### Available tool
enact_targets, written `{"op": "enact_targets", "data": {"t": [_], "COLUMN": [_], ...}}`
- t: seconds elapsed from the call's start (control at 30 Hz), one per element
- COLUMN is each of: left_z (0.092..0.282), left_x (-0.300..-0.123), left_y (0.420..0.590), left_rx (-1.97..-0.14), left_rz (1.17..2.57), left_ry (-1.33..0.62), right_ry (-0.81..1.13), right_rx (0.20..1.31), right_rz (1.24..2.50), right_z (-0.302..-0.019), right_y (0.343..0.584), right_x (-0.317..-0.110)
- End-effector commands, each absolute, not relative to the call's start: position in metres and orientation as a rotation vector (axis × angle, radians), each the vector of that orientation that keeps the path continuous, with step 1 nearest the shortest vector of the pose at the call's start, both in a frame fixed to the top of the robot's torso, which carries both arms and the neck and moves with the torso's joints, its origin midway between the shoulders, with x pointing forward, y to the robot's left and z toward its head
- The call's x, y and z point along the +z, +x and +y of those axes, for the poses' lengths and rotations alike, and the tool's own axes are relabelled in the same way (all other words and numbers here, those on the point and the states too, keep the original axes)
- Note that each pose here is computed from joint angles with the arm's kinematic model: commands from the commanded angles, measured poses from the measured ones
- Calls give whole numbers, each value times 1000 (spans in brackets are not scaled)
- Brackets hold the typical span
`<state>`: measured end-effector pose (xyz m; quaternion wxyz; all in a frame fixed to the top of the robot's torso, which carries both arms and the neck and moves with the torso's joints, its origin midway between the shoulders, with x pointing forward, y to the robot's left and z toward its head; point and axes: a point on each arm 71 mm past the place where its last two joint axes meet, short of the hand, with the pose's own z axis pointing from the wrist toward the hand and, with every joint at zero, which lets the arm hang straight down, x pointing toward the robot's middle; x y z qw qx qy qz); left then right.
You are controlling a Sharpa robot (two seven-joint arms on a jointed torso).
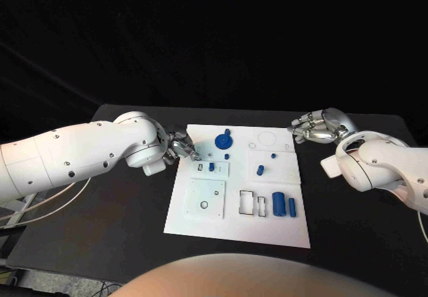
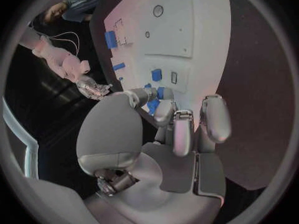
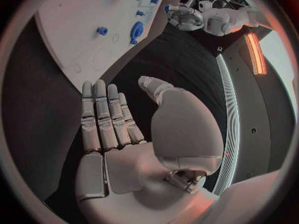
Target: Assemble the parts on the task board
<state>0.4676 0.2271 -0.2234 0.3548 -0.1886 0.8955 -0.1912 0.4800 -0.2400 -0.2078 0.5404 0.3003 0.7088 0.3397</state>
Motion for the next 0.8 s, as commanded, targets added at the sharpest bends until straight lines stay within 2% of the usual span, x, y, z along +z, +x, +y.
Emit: {"op": "enact_targets", "data": {"t": [0.03,0.13,0.47,0.57,0.8], "left_z": [222,223,220,218,212], "left_x": [-227,-228,-227,-227,-225], "left_y": [466,473,494,499,509], "left_rx": [-565,-577,-543,-519,-448], "left_rz": [2491,2598,2761,2767,2688], "left_ry": [-443,-402,-316,-308,-278], "right_ry": [697,697,697,696,696], "right_rx": [814,814,817,817,818], "right_rz": [1696,1697,1697,1697,1697], "right_z": [-238,-238,-236,-236,-235], "right_y": [480,480,480,480,480], "right_x": [-208,-208,-209,-209,-209]}}
